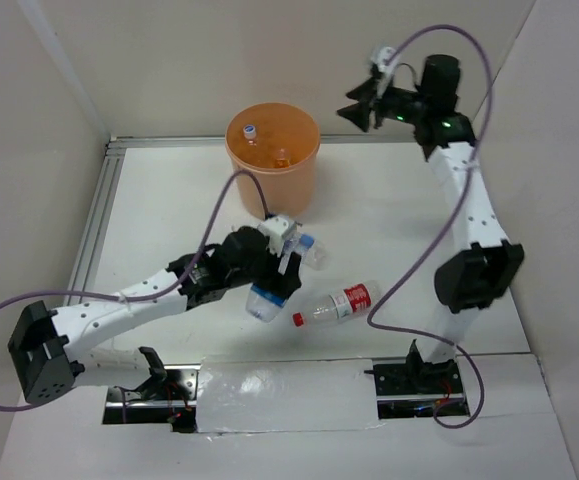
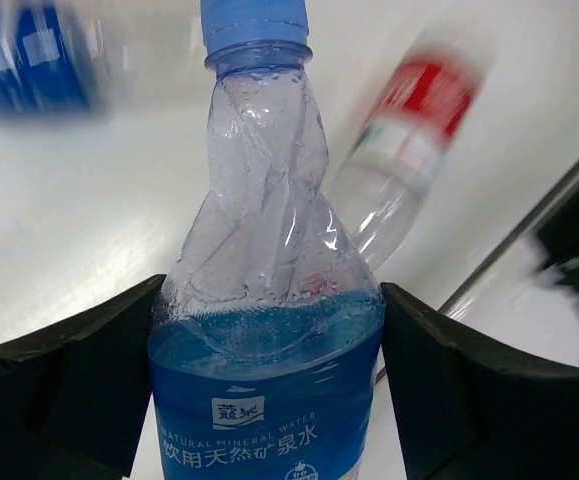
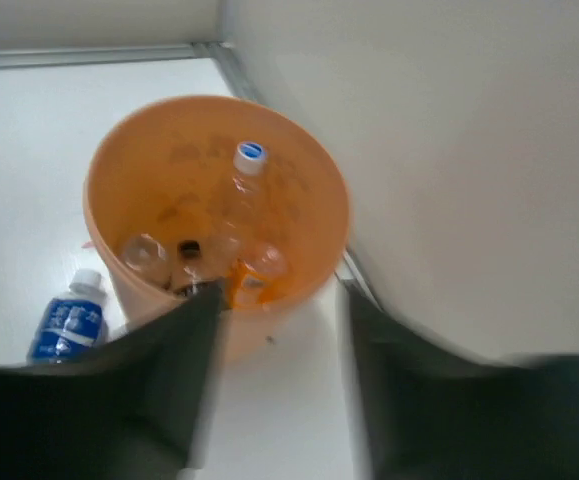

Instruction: Put the plastic bottles in the bin

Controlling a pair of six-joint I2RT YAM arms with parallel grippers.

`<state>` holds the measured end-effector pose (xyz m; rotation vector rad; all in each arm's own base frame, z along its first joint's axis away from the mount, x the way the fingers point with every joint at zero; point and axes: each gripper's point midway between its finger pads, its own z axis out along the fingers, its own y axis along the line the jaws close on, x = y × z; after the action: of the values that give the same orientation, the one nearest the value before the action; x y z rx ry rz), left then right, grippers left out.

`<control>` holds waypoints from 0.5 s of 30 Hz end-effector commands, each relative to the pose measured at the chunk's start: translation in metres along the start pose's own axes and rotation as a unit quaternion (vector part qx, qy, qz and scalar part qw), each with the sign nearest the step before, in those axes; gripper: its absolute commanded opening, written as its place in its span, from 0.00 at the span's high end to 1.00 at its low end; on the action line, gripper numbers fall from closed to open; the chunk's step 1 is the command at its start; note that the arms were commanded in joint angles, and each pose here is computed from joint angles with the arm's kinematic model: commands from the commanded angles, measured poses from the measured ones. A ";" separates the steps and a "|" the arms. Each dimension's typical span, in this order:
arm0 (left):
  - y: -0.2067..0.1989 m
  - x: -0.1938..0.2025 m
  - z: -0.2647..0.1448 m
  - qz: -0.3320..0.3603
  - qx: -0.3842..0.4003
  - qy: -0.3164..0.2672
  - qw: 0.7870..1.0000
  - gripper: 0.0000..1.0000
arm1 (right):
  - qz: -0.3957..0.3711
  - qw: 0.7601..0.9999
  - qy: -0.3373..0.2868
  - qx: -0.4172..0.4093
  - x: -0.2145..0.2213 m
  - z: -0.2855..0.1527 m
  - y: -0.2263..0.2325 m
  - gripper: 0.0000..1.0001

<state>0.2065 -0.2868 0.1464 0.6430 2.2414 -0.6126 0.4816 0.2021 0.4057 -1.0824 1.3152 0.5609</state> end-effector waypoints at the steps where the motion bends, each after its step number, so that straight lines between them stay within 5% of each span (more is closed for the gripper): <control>1: -0.021 -0.115 -0.046 0.021 0.026 -0.149 0.988 0.86 | 0.004 0.999 0.054 -0.001 0.038 -0.070 0.015 0.55; 2: -0.018 -0.136 -0.051 0.021 0.016 -0.179 0.983 0.86 | -0.024 0.996 0.080 -0.014 0.050 -0.087 0.031 0.86; 3: -0.015 -0.153 -0.055 0.023 0.005 -0.202 0.979 0.86 | -0.034 0.994 0.097 -0.031 0.066 -0.098 0.045 0.92; 5: -0.009 -0.186 -0.060 0.021 -0.012 -0.245 0.969 0.87 | -0.028 0.987 0.141 -0.078 0.115 -0.118 0.085 0.88; 6: -0.003 -0.207 -0.064 0.011 -0.023 -0.280 0.960 0.87 | -0.041 0.981 0.160 -0.099 0.131 -0.129 0.103 0.75; 7: 0.013 -0.222 -0.066 -0.001 -0.045 -0.302 0.952 0.87 | -0.062 0.970 0.180 -0.153 0.154 -0.145 0.143 0.24; 8: 0.019 -0.238 -0.063 -0.006 -0.051 -0.317 0.947 0.87 | -0.065 0.965 0.188 -0.172 0.163 -0.152 0.159 0.07; 15: 0.073 -0.345 -0.067 -0.081 -0.077 -0.435 0.894 0.87 | -0.120 0.936 0.184 -0.275 0.190 -0.167 0.251 0.00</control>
<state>0.3994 -0.2891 0.3608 0.1782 1.6699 -0.5755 0.2598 0.1089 0.1531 -1.7091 1.5479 0.6049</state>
